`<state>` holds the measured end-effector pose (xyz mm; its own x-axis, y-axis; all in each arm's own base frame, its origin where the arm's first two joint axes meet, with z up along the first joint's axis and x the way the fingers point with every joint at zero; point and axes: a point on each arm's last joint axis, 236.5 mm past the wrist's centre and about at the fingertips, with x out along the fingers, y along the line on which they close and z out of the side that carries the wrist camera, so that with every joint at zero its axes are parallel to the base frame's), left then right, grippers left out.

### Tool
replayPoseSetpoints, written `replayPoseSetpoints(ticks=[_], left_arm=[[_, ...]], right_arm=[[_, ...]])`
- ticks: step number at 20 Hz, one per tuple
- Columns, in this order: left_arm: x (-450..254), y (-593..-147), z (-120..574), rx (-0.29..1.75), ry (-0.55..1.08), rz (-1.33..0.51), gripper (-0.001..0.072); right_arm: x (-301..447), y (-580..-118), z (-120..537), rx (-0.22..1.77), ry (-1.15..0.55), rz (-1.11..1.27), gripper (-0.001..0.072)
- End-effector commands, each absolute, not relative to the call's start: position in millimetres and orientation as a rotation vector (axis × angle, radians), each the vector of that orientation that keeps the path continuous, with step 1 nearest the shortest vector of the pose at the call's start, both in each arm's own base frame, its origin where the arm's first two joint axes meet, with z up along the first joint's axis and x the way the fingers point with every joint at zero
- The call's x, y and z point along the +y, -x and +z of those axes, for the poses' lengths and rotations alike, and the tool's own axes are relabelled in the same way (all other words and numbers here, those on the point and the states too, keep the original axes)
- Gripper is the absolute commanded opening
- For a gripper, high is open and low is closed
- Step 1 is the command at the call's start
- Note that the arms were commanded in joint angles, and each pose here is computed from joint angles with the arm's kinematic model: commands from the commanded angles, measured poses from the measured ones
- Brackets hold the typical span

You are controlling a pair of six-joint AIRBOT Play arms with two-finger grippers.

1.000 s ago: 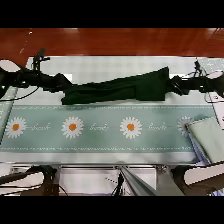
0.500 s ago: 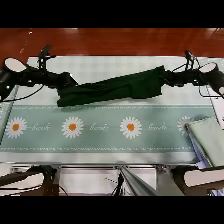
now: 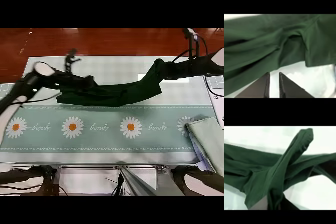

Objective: Fold the shirts.

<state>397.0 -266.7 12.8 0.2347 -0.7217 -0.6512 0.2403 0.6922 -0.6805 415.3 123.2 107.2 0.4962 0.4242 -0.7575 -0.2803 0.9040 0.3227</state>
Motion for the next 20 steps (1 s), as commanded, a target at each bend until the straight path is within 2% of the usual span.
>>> replayPoseSetpoints(ticks=[1,5,7,9,13,17,20], left_arm=[[-334.8,-358.5,-9.3,1.245,0.504,-0.802,0.0133],[-399.7,-307.1,-34.7,1.341,0.509,-0.887,0.0127],[-427.6,-281.9,-49.6,1.390,0.530,-0.909,0.0053],[-430.0,-279.2,-59.8,1.394,0.508,-0.909,0.0043],[-378.3,-340.2,-8.7,1.250,0.576,-0.878,0.0034],[-256.1,-416.8,92.9,0.940,0.616,-0.732,0.0034],[-155.9,-433.1,173.7,0.705,0.641,-0.599,0.0034]], right_arm=[[139.7,-382.3,145.3,0.915,-0.098,0.403,0.0046],[158.0,-347.1,166.7,0.907,-0.060,0.406,0.0045],[166.1,-334.4,172.7,0.903,-0.044,0.410,0.0045],[169.1,-329.4,175.4,0.896,-0.029,0.407,0.0046],[167.4,-338.4,180.9,0.851,-0.016,0.395,0.0045],[200.3,-366.3,187.5,0.762,-0.106,0.464,0.0045],[260.7,-378.8,158.0,0.771,-0.115,0.560,0.0046]])
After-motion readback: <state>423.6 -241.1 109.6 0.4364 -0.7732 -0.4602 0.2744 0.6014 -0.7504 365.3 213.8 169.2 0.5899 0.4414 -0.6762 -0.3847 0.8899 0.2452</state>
